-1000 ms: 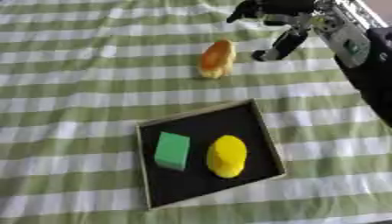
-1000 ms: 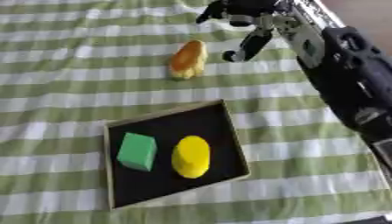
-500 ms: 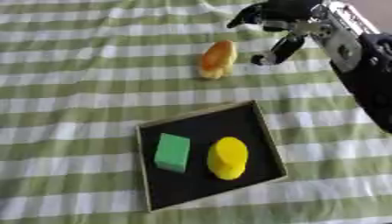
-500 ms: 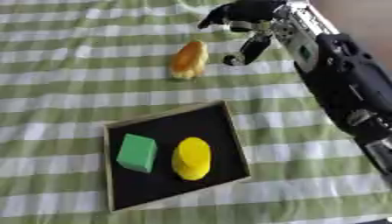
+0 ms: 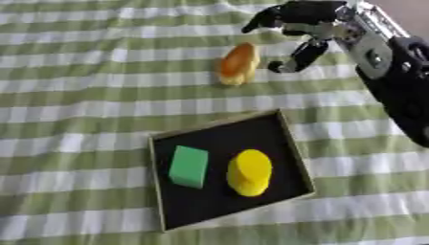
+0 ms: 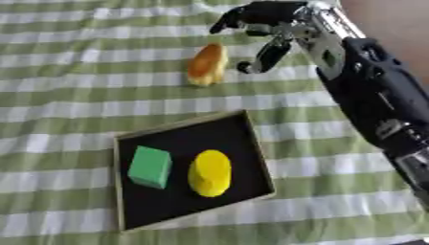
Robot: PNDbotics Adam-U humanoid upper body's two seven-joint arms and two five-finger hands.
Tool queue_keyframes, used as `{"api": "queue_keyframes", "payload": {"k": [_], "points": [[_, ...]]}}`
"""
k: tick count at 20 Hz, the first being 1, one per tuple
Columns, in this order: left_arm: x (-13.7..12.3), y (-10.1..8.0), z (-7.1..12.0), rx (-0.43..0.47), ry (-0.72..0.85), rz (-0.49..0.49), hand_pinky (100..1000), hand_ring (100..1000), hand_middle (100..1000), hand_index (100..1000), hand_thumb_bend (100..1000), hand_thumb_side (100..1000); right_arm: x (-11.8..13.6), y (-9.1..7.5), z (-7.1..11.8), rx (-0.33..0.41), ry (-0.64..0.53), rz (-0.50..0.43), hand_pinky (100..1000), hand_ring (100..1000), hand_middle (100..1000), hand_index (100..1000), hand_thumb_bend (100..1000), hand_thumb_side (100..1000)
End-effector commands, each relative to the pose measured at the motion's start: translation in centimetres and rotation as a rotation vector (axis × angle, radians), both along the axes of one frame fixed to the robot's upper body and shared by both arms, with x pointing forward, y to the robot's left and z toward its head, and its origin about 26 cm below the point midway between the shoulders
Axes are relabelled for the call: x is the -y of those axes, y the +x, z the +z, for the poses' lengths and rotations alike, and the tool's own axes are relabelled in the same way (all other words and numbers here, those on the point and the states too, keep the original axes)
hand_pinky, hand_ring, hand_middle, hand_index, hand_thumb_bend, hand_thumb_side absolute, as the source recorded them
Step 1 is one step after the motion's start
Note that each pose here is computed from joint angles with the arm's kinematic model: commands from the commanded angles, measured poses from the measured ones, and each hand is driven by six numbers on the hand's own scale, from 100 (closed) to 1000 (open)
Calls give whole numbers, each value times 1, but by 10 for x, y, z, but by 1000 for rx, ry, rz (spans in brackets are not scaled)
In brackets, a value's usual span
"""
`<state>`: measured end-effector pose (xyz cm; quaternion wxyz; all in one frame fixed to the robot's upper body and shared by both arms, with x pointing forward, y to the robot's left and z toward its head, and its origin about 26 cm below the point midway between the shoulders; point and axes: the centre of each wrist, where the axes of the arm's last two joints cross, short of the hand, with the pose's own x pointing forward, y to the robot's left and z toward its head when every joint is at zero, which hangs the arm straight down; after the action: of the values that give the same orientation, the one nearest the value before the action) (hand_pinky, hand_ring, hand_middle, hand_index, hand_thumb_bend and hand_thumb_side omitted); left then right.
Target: Pick up objects on the table and place them in the box.
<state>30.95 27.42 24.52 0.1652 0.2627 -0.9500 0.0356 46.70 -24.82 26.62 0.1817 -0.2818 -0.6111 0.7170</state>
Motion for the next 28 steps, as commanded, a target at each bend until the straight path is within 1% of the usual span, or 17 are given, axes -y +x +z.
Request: {"api": "queue_keyframes", "payload": {"k": [1, 11, 13, 15, 16, 17, 20, 22, 25, 28], "points": [[0, -3, 9, 34, 4, -5, 846, 848, 789, 931, 100, 500, -1, -3, 14, 20, -13, 13, 922, 944, 854, 941, 329, 100], [1, -3, 10, 40, -5, -8, 846, 849, 789, 931, 100, 507, -4, 0, 9, -8, -31, 16, 919, 939, 847, 936, 304, 100], [1, -3, 10, 40, -7, -9, 846, 849, 789, 931, 100, 509, -4, 1, 8, -10, -34, 10, 915, 936, 835, 925, 285, 100], [1, -3, 10, 41, -8, -9, 846, 849, 789, 932, 100, 510, -3, 2, 6, -11, -30, 0, 909, 930, 806, 896, 234, 100], [1, -3, 10, 41, -8, -9, 846, 849, 790, 932, 100, 510, -2, 3, 5, -11, -23, -7, 905, 926, 785, 875, 194, 100], [1, -3, 10, 41, -8, -9, 847, 849, 790, 932, 100, 511, -1, 4, 4, -9, -10, -16, 896, 916, 742, 834, 157, 100], [1, -3, 10, 42, -10, -10, 846, 849, 790, 932, 100, 511, 0, 5, 1, 8, 33, -38, 873, 874, 598, 712, 100, 100], [1, -3, 11, 42, -10, -9, 847, 849, 790, 932, 100, 512, 0, 6, -1, 18, 67, -44, 857, 840, 526, 641, 100, 100], [2, -3, 10, 41, -8, -11, 847, 849, 790, 933, 100, 512, -1, 6, -3, 35, 105, -51, 831, 781, 455, 564, 100, 100], [1, -3, 10, 38, -7, -9, 847, 850, 791, 933, 100, 512, -2, 6, -3, 51, 139, -50, 824, 766, 423, 535, 100, 100]]}}
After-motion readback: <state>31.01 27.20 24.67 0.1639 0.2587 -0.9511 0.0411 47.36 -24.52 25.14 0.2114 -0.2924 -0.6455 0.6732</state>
